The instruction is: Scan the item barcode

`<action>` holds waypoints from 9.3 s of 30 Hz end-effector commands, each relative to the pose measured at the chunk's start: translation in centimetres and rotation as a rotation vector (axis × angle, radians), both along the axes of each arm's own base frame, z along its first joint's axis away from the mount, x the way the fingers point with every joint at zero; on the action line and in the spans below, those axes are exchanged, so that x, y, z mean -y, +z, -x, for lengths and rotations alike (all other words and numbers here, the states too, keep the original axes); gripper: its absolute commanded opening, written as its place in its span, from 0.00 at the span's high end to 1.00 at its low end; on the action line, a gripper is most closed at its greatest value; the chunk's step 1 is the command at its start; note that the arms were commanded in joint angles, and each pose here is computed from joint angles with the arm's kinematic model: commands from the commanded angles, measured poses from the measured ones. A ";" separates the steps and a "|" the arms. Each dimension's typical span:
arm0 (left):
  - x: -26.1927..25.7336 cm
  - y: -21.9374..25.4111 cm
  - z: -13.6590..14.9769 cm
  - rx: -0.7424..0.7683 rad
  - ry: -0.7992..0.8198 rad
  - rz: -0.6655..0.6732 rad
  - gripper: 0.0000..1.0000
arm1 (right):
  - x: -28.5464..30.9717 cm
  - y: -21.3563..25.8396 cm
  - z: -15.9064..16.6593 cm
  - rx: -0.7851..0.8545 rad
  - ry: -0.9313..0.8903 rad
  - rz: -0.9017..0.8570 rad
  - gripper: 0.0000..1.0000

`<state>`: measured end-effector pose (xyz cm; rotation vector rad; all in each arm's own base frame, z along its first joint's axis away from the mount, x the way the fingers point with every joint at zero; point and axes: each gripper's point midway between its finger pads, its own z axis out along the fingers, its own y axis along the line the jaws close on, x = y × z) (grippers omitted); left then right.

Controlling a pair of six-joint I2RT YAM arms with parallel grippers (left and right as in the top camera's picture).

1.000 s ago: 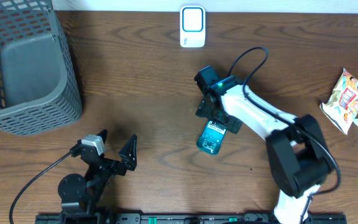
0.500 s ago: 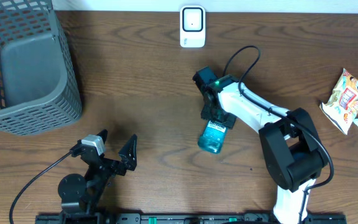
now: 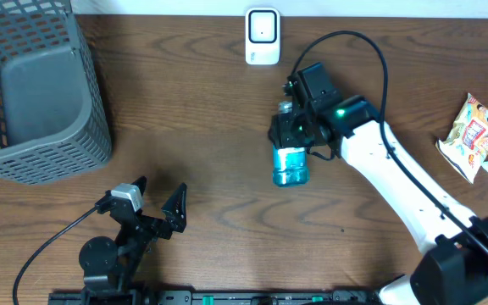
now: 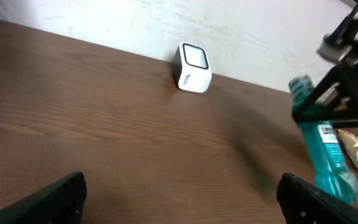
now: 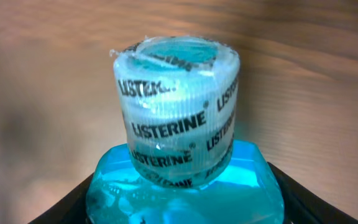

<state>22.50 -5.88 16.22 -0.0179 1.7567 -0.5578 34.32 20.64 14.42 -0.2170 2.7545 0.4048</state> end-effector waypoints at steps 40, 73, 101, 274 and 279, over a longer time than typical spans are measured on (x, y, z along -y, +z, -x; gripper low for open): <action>0.0 0.6 0.1 0.021 0.000 -0.013 0.02 | -8.7 4.2 -2.5 0.631 1.027 -0.240 0.49; 0.0 0.6 0.1 0.021 0.000 -0.013 0.02 | -10.1 -2.2 -7.8 0.677 0.991 -0.296 0.01; 0.0 0.6 0.1 0.021 0.000 -0.013 0.02 | -5.8 5.1 -8.7 0.428 -0.448 -0.217 0.01; 0.0 0.6 0.1 0.021 0.000 -0.013 0.02 | 26.0 -2.8 -21.4 0.190 -0.408 1.115 0.90; 0.0 0.6 0.1 0.021 0.000 -0.013 0.02 | 33.7 -4.3 -19.0 0.062 -0.544 1.089 0.93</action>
